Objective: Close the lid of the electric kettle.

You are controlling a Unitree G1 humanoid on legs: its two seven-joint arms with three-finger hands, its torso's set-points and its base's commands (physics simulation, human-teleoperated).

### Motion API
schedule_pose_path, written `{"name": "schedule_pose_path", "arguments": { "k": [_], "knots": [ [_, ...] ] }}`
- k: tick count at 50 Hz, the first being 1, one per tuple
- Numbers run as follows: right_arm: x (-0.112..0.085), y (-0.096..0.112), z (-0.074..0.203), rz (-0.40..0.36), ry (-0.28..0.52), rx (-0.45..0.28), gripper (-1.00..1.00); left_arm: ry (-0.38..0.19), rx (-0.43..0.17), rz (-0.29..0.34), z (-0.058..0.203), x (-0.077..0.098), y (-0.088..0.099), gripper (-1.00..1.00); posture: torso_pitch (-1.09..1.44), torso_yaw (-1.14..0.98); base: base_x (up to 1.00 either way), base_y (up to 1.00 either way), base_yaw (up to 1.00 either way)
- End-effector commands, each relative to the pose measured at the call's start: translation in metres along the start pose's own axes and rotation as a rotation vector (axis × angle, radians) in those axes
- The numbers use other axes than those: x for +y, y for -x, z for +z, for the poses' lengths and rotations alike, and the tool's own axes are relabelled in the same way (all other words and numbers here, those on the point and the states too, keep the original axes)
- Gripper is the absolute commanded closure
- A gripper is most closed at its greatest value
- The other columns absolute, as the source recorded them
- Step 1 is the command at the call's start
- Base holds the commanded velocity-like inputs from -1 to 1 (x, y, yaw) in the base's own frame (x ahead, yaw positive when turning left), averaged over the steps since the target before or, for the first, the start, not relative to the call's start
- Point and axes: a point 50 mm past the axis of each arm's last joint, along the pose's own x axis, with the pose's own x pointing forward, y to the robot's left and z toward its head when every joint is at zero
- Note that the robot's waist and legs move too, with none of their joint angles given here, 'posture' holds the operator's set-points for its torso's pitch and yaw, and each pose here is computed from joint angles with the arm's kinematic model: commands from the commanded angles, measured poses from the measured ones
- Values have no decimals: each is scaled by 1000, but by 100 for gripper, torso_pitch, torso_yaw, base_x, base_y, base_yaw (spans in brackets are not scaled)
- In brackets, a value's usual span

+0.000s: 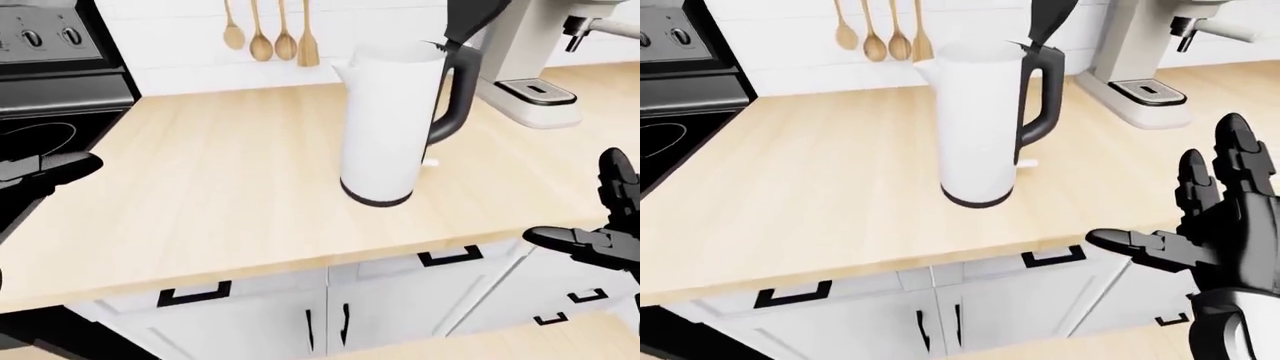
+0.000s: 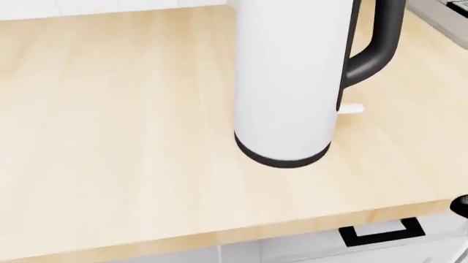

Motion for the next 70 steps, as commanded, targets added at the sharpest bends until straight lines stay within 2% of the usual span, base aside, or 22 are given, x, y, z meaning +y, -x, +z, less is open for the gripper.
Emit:
{"name": "schedule_pose_path", "arguments": {
  "k": [1,18,23,24,41,42,44,50,53,56,70],
  "knots": [
    [2,1,12,7,17,-74,-100,-8,-76,-6,14,-1,0,-100,-23,0,0,0,0],
    [2,0,12,6,15,-76,-100,-15,-82,-4,17,-1,0,-100,-40,0,0,0,0],
    [2,-1,11,7,16,-76,-100,-1,-78,-4,17,-1,0,-100,-44,0,0,0,0],
    [2,-1,11,7,16,-76,-100,19,-82,-5,18,-1,0,-100,-44,0,0,0,0],
    [4,-1,11,10,14,-76,-100,-6,-95,-9,17,-1,0,-100,-44,0,0,0,0],
    [4,-1,11,10,14,-76,-100,-27,-102,-8,17,-1,0,-100,-44,0,0,0,0],
    [4,-1,11,10,14,-76,-100,-17,-94,-8,17,-2,0,-100,-44,0,0,0,0],
    [5,1,11,11,13,-76,-100,-43,-99,-5,16,-2,1,-100,-49,0,0,0,0],
    [5,0,11,10,14,-76,-100,-38,-99,-6,16,-2,1,-100,-52,0,0,0,0],
    [5,0,11,11,13,-75,-100,-8,-99,-9,18,-1,2,-100,-52,0,0,0,0],
    [4,-1,10,9,13,-78,-100,-14,-101,-5,17,-1,0,-100,-52,0,0,0,0]
  ]
}}
